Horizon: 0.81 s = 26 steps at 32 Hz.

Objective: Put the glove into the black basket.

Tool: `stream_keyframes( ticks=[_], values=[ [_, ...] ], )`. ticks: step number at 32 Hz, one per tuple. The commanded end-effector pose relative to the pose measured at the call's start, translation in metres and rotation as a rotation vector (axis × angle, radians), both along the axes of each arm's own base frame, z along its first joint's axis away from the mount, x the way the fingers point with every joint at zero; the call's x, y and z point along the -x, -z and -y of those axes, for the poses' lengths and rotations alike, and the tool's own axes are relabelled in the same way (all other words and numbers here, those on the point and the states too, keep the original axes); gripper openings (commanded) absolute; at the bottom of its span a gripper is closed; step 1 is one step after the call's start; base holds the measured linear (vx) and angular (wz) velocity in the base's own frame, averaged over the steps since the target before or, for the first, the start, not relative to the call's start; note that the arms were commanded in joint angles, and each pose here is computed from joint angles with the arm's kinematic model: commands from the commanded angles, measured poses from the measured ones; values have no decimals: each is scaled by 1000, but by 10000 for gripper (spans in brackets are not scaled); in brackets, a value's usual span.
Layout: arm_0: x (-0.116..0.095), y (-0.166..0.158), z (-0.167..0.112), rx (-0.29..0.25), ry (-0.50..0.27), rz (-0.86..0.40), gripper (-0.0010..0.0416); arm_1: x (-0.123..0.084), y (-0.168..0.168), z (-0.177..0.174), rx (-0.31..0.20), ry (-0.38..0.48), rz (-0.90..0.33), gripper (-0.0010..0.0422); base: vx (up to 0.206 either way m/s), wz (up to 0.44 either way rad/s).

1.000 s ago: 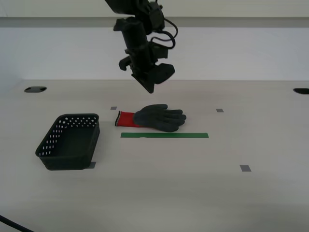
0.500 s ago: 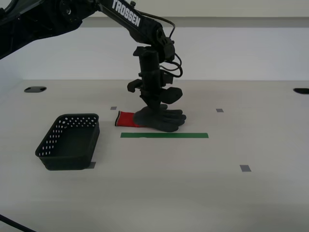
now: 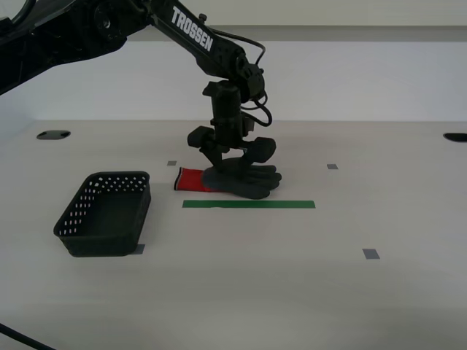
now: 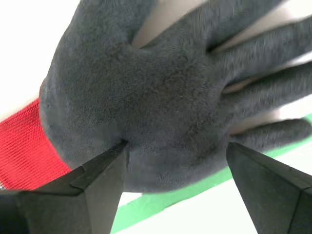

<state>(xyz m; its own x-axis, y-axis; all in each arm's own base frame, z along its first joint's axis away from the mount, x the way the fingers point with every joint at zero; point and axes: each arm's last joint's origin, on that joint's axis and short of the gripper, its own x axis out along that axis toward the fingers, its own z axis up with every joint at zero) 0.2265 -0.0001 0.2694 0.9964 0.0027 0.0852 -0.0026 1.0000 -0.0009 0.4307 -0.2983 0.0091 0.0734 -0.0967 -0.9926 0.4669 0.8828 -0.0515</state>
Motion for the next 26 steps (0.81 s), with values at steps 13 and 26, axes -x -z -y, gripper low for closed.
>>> stream_keyframes(
  ticks=[13, 26],
  values=[
    [0, -1, 0, 0, 0, 4, 0, 11, 23, -6, -92, -37, 11, 224, 0, 0],
    [0, -1, 0, 0, -1, 3, 1, 17, 34, -10, -90, -32, -22, 5, 0, 0]
  ],
)
